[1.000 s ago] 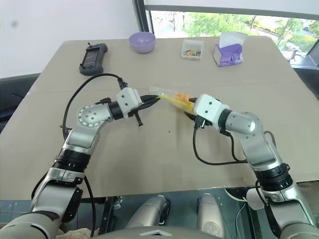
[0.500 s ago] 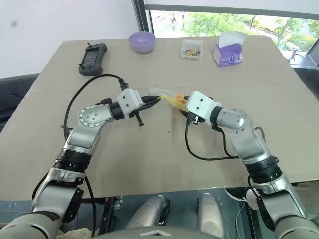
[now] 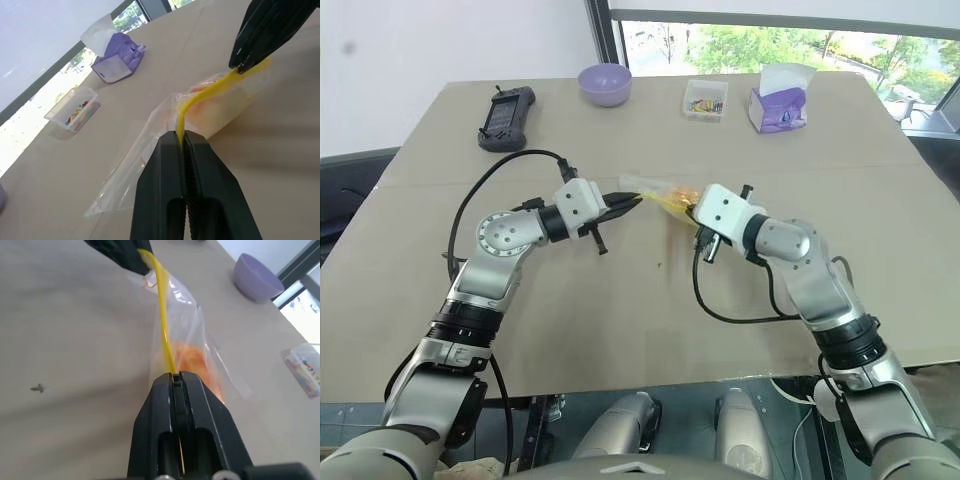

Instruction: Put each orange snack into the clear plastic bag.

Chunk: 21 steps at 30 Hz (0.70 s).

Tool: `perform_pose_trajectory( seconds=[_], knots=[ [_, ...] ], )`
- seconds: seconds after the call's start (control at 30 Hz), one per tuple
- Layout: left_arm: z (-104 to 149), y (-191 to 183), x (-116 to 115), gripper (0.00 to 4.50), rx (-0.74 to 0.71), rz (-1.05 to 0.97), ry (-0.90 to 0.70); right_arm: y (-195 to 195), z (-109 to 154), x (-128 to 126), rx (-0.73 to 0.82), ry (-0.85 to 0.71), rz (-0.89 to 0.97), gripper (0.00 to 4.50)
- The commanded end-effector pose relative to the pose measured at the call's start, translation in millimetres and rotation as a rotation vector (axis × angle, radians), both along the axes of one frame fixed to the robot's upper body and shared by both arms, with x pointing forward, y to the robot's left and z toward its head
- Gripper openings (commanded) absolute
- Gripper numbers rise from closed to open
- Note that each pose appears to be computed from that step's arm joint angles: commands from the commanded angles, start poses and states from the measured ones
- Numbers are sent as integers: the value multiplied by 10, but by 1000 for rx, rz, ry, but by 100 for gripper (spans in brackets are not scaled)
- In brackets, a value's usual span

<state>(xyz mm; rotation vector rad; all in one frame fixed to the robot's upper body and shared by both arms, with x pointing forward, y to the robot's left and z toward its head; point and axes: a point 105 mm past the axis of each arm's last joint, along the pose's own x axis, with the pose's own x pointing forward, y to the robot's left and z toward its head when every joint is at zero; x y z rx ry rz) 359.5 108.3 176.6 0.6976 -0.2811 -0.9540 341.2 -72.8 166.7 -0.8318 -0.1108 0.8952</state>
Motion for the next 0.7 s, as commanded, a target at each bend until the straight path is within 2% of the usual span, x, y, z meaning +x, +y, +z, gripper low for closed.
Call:
perform_pose_trajectory(
  seconds=[0.03,0.13,0.47,0.53,0.57,0.6,0.7],
  knots=[
    [149,-15,-35,0,-9,-9,-60,14,112,-43,8,-35,19,89],
    [147,-17,-34,0,-9,-9,-59,6,113,-23,9,-46,5,228],
    [145,-31,-38,0,-6,-11,-61,21,101,6,19,-43,-2,228],
    [145,-30,-38,0,-5,-10,-62,29,95,9,19,-42,-1,129],
    [145,-30,-39,0,-5,-10,-62,34,92,9,18,-42,1,129],
    [146,-29,-39,0,-5,-10,-63,38,88,9,17,-41,2,108],
    [150,-29,-44,0,-5,-9,-64,39,76,7,13,-40,4,108]
  ],
)
